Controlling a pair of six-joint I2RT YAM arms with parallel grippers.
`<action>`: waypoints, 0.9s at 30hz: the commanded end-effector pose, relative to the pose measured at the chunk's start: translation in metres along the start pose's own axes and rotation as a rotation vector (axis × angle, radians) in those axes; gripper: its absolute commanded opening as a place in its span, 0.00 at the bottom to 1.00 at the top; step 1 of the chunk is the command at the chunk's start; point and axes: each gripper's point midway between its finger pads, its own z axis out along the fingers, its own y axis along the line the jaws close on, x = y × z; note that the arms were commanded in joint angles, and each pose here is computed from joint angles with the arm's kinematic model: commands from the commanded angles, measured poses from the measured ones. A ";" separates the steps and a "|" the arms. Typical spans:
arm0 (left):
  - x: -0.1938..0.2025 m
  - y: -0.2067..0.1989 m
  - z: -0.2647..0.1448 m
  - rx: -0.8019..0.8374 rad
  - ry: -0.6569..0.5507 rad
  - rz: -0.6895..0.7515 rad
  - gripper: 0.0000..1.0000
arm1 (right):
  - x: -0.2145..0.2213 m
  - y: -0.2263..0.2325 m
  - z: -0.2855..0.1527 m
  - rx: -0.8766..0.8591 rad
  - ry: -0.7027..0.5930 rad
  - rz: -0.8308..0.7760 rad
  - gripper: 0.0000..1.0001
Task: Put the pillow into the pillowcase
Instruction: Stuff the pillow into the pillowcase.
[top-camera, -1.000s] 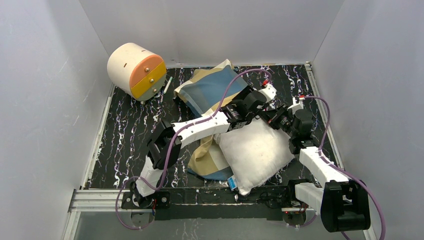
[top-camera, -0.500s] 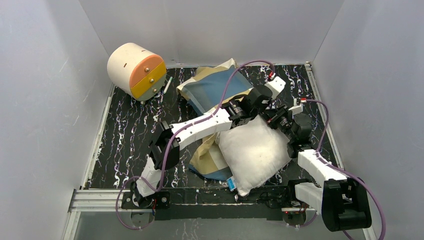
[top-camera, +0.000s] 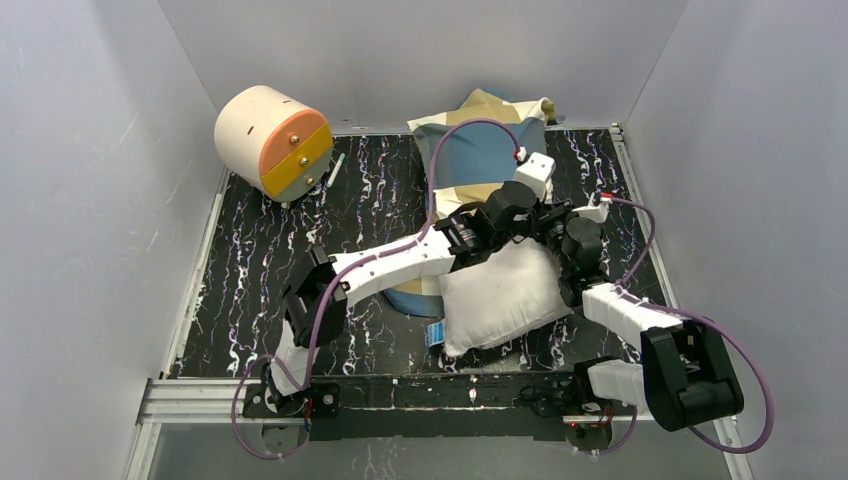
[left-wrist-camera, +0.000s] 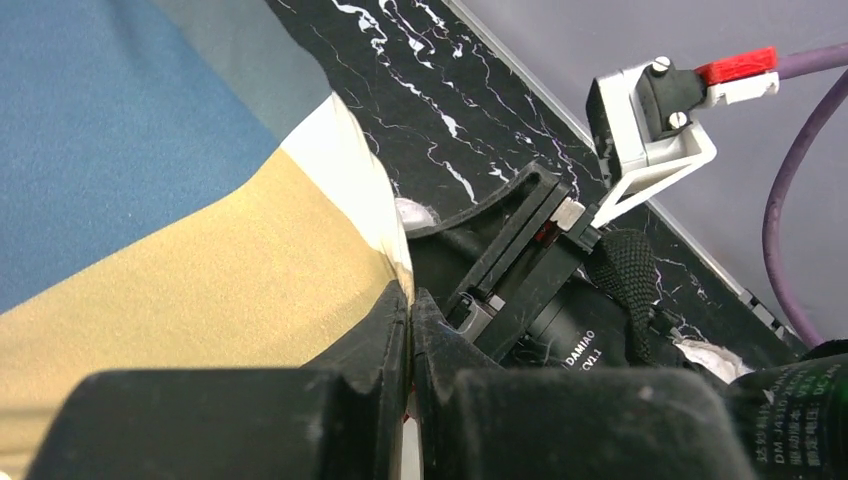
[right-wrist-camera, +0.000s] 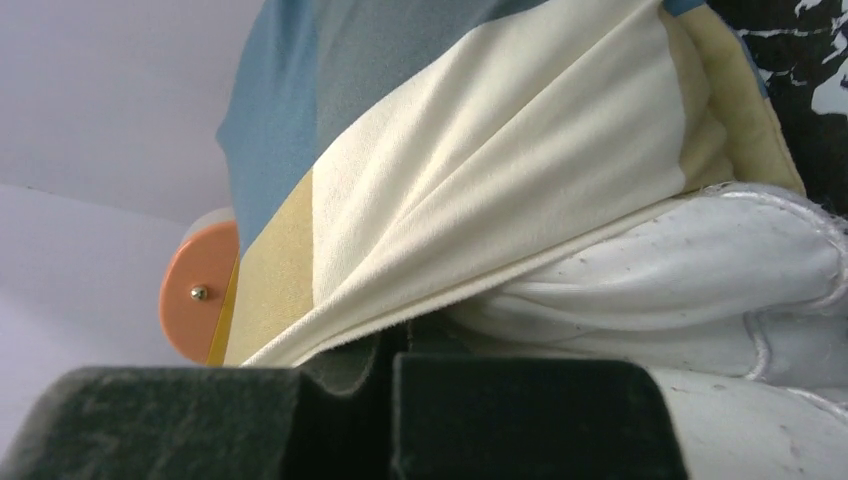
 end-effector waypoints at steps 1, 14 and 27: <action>-0.079 -0.055 -0.057 0.230 -0.148 -0.135 0.00 | -0.039 0.046 0.011 -0.098 -0.124 -0.120 0.11; -0.092 0.088 -0.060 -0.023 -0.028 -0.147 0.63 | 0.014 0.032 -0.079 0.067 0.453 -0.524 0.98; 0.074 0.241 -0.156 -0.325 0.224 -0.382 0.76 | 0.064 0.038 -0.061 0.255 0.616 -0.852 0.99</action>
